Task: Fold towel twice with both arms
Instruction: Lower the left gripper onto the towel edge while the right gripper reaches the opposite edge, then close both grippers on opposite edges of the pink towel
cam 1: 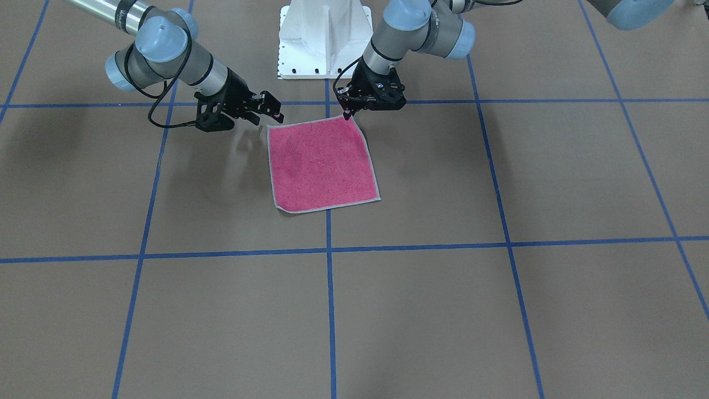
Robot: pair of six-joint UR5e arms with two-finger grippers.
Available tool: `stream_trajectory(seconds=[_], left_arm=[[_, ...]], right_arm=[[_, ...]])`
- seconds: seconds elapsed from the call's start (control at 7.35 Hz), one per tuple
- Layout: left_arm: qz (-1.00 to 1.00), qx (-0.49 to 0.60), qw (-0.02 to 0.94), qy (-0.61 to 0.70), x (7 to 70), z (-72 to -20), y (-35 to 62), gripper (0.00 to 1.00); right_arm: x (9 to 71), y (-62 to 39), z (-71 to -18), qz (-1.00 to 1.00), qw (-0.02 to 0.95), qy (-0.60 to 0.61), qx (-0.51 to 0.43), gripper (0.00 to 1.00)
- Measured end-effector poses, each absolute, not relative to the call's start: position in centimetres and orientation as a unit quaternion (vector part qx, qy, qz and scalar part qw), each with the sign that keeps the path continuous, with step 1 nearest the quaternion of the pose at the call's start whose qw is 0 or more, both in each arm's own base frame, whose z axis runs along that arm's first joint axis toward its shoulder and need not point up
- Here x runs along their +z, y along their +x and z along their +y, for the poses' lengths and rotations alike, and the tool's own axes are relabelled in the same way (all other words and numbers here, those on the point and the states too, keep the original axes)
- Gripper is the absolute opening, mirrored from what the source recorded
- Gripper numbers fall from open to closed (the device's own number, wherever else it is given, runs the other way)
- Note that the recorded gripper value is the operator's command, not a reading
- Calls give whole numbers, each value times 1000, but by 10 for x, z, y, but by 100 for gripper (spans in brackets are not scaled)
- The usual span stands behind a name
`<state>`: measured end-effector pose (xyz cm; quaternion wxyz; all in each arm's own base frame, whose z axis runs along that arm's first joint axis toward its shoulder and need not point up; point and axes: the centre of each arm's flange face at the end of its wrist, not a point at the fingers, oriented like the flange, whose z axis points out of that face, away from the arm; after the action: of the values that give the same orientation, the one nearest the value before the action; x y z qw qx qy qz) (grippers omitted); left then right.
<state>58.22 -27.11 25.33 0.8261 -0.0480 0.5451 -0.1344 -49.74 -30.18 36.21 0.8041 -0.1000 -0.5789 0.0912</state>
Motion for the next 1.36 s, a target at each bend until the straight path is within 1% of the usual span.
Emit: stream_trajectory(seconds=[0.14,0.27,0.41,1.36], left_arm=[[545,-134,826,-48,253,-271,582,0],[545,-134,826,-48,253,-271,582,0],[545,-134,826,-48,253,-271,582,0],[552,-133,822,-48,246,-270,576,0]], right_arm=[[361,-499,-305,-572,809,-100,95,78],[359,-501,-306,-569,810,-100,96,73],[357,-502,-305,-569,810,-100,95,61],[357,-507,-304,-568,812,-98,94,61]])
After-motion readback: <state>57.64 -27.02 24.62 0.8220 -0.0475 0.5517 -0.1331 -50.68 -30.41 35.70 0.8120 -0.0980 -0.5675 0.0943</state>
